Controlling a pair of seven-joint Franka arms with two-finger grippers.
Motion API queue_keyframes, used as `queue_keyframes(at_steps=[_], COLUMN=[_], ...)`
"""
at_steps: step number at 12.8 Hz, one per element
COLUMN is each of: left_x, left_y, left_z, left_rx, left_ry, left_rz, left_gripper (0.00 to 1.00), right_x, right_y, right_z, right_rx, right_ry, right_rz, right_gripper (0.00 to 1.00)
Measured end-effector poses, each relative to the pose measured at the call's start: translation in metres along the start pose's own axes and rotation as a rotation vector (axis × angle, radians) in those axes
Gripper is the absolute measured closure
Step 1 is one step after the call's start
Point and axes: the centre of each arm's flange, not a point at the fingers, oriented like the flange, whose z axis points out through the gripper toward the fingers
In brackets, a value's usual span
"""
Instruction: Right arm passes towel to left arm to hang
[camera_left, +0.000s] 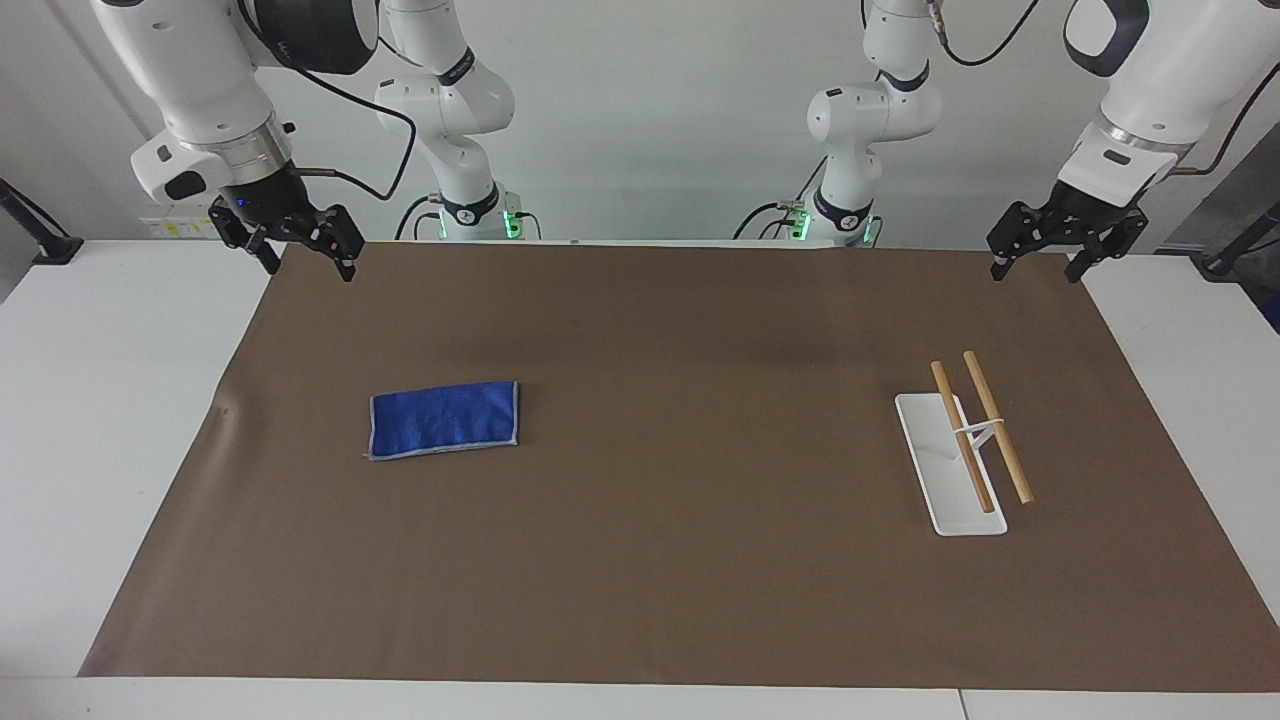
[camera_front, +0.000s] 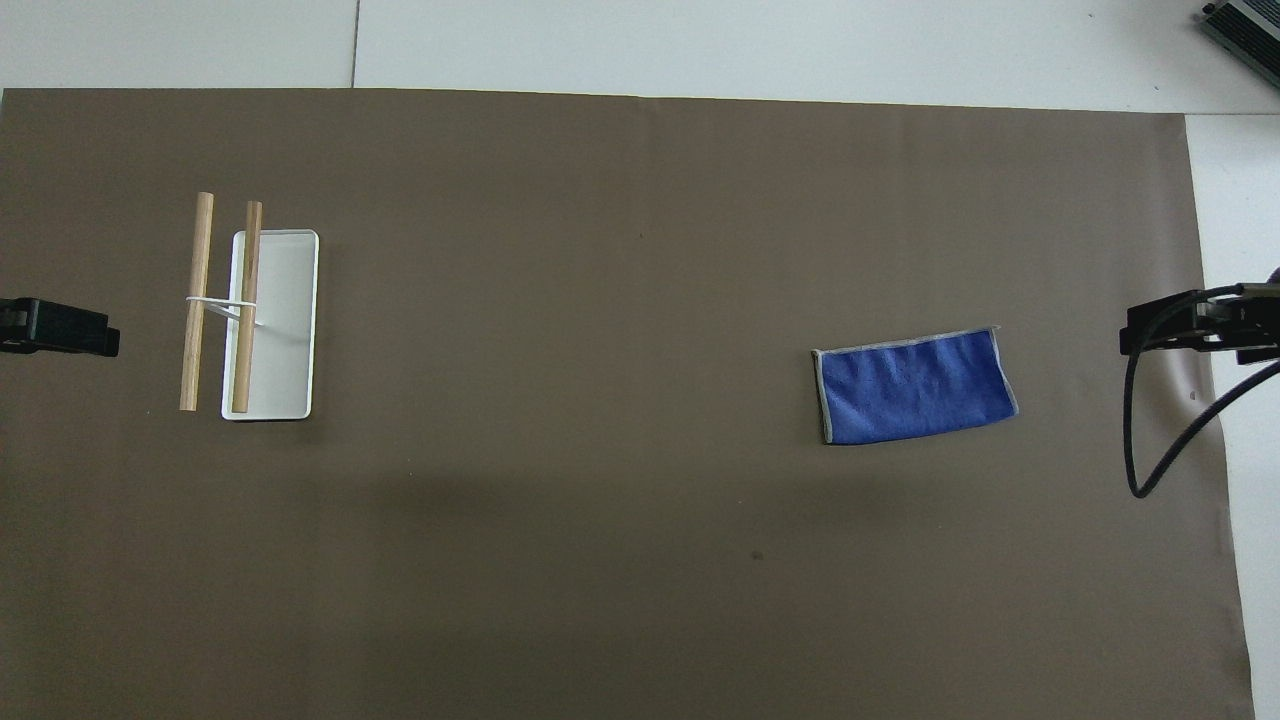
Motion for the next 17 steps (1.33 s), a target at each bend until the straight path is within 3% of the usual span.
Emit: queue_keyframes(at_steps=[17], left_x=[-0.0002], left_y=[-0.0022], left_z=[0.0], left_rx=[0.0], left_ry=[0.0], left_rz=[-0.005], left_gripper=[0.0], right_x=[-0.0015], right_y=[0.0], right_z=[0.0046], right_rx=[0.0], right_ry=[-0.014], right_rz=[-0.007], right_gripper=[0.0])
